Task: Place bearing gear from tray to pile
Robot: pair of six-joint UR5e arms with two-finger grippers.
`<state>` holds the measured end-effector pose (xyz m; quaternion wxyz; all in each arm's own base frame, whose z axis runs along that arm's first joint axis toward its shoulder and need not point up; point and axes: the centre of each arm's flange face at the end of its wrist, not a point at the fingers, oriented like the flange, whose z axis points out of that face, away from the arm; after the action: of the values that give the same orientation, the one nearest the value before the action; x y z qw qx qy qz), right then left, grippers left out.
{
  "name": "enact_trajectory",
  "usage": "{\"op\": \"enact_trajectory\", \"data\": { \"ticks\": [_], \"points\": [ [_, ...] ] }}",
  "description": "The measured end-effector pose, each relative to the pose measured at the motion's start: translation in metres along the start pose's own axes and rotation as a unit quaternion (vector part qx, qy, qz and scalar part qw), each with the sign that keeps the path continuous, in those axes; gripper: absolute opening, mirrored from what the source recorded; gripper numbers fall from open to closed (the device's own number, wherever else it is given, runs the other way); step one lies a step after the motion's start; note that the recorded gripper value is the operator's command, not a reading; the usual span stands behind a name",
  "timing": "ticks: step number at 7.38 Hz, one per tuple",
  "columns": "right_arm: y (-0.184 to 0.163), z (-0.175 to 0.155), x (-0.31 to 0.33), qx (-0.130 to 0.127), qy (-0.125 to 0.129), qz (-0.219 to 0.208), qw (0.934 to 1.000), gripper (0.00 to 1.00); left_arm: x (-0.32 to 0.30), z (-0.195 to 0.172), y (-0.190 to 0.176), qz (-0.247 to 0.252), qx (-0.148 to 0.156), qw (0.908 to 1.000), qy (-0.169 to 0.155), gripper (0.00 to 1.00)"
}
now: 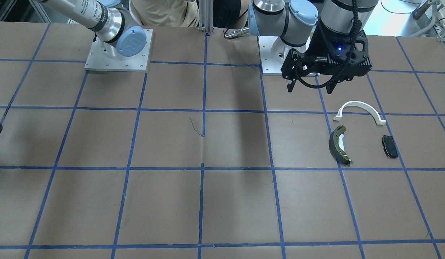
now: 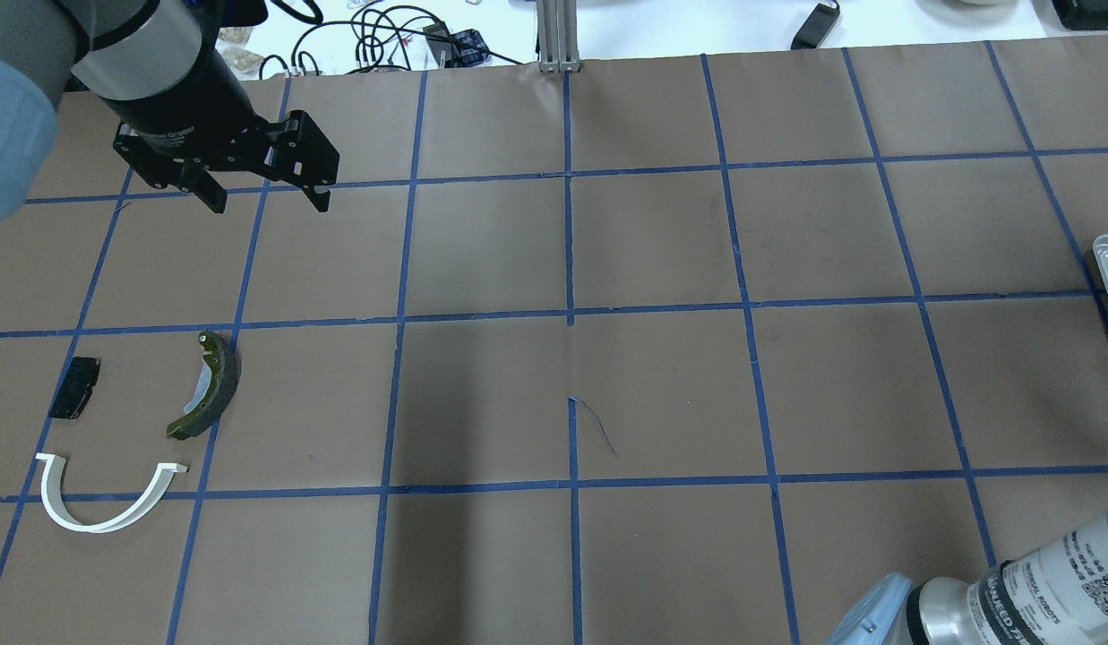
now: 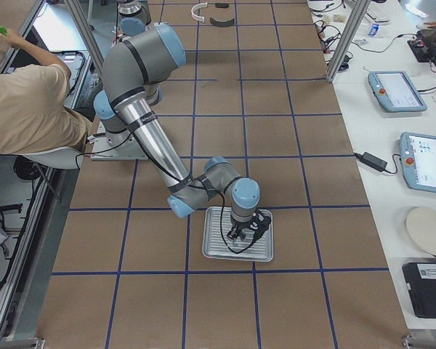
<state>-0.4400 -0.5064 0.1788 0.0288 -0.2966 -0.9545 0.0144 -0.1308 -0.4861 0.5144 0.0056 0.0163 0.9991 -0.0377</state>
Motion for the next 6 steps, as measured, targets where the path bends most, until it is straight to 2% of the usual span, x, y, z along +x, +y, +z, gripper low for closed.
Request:
{"op": "enact_trajectory", "data": {
  "ticks": [6],
  "points": [
    [-0.0003, -0.0015, -0.0006, 0.001, -0.001, -0.005, 1.0, 0.26, -0.0002, -0.0001, -0.0001, 0.0, 0.0, 1.0, -0.001, 1.0]
  ]
}}
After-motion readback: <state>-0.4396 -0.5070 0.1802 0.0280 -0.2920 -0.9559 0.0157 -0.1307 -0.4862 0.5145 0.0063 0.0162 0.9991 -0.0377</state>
